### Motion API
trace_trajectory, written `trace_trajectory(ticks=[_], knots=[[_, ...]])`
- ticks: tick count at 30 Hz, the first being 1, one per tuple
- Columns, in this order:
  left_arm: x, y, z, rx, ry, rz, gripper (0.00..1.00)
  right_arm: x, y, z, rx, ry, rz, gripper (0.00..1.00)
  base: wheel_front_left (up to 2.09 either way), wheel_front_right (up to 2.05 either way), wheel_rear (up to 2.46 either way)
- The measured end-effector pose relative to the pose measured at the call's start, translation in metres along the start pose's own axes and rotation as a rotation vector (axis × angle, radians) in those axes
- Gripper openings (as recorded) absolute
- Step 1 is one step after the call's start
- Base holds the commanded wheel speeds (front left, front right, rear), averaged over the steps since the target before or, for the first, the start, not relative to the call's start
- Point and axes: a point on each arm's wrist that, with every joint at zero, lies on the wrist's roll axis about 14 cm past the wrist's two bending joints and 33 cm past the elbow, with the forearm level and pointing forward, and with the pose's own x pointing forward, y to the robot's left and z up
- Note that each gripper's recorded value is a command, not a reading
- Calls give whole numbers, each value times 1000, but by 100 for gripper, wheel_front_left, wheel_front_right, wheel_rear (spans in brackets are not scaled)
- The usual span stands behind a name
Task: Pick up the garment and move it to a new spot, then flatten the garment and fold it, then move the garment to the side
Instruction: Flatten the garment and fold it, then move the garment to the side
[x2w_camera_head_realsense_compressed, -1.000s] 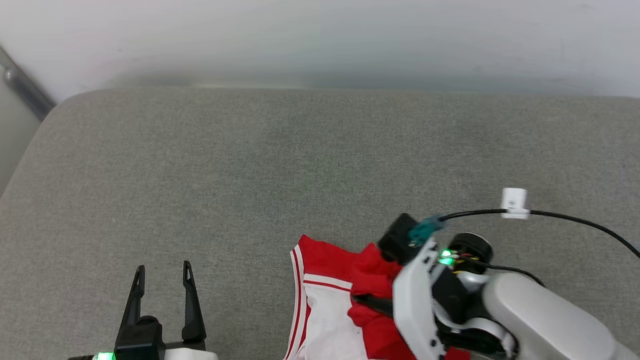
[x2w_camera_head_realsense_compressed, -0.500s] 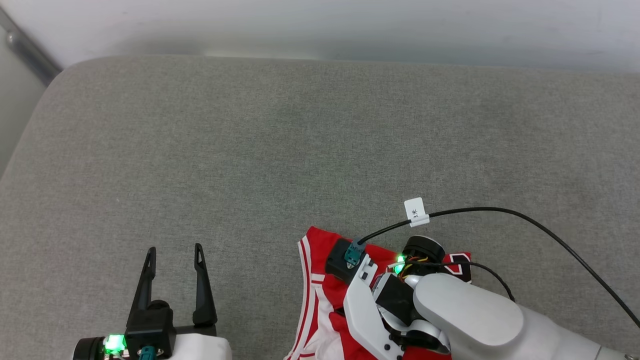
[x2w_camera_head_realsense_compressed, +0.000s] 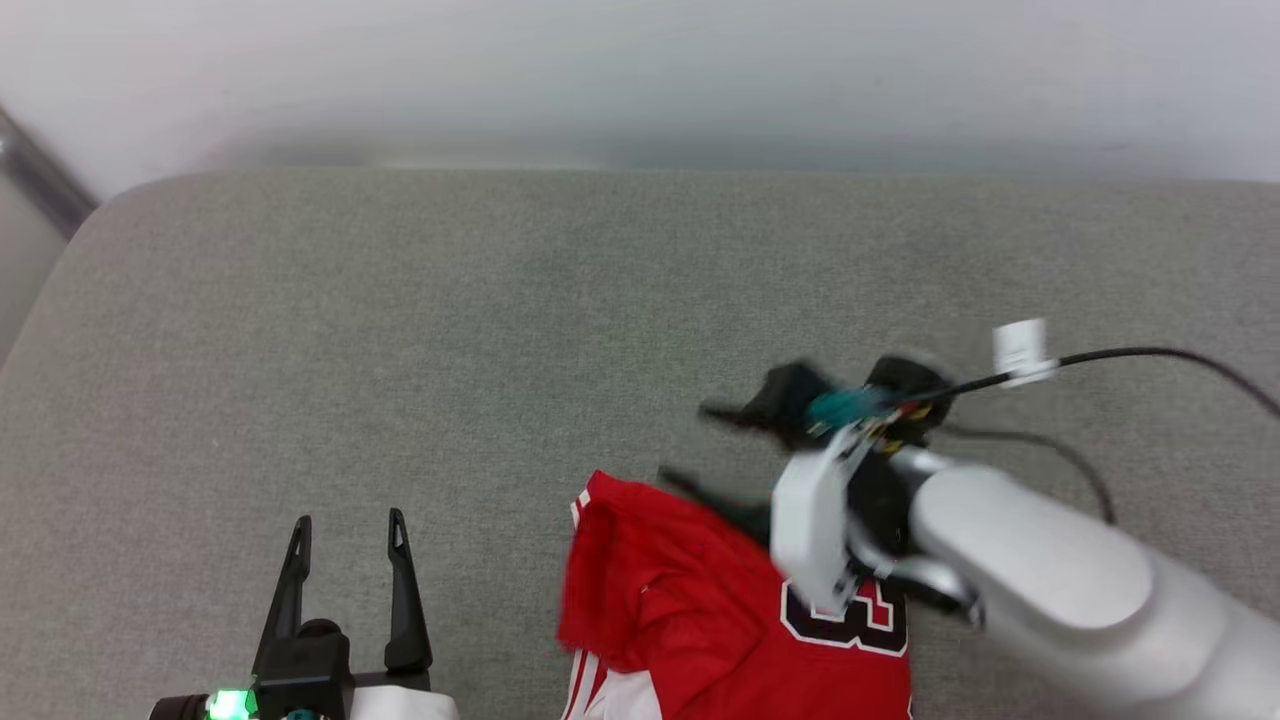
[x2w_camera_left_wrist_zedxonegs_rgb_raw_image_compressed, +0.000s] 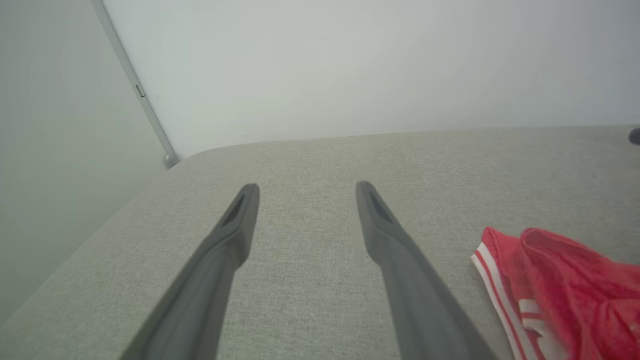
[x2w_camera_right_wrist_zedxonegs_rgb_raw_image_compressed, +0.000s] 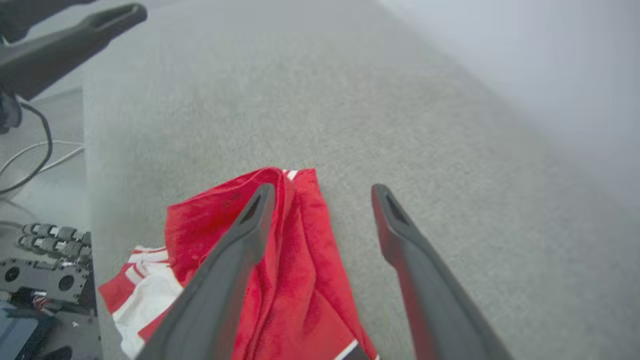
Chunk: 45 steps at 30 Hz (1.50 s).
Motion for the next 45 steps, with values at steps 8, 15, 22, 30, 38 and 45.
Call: trace_trajectory(ticks=[8, 15, 22, 30, 38, 45], knots=[[-7, -5, 7, -5, -23, -21, 100, -80, -106, 62, -64, -438, -425, 100, 0, 0, 0], [-11, -7, 8, -11, -24, -31, 100, -148, -136, 34, -44, -529, -731, 100, 0, 0, 0], [-12, -9, 11, -14, -34, -47, 100, -192, -115, 3, 23, -571, -910, 100, 0, 0, 0], [-19, -9, 10, -12, -31, -59, 100, -209, -80, -38, 146, -544, -991, 100, 0, 0, 0], [-22, -8, 14, -19, -42, -65, 100, -217, -55, -63, 228, -515, -1013, 100, 0, 0, 0], [-23, -7, 15, -20, -45, -64, 100, -220, -55, -49, 220, -565, -1010, 100, 0, 0, 0]])
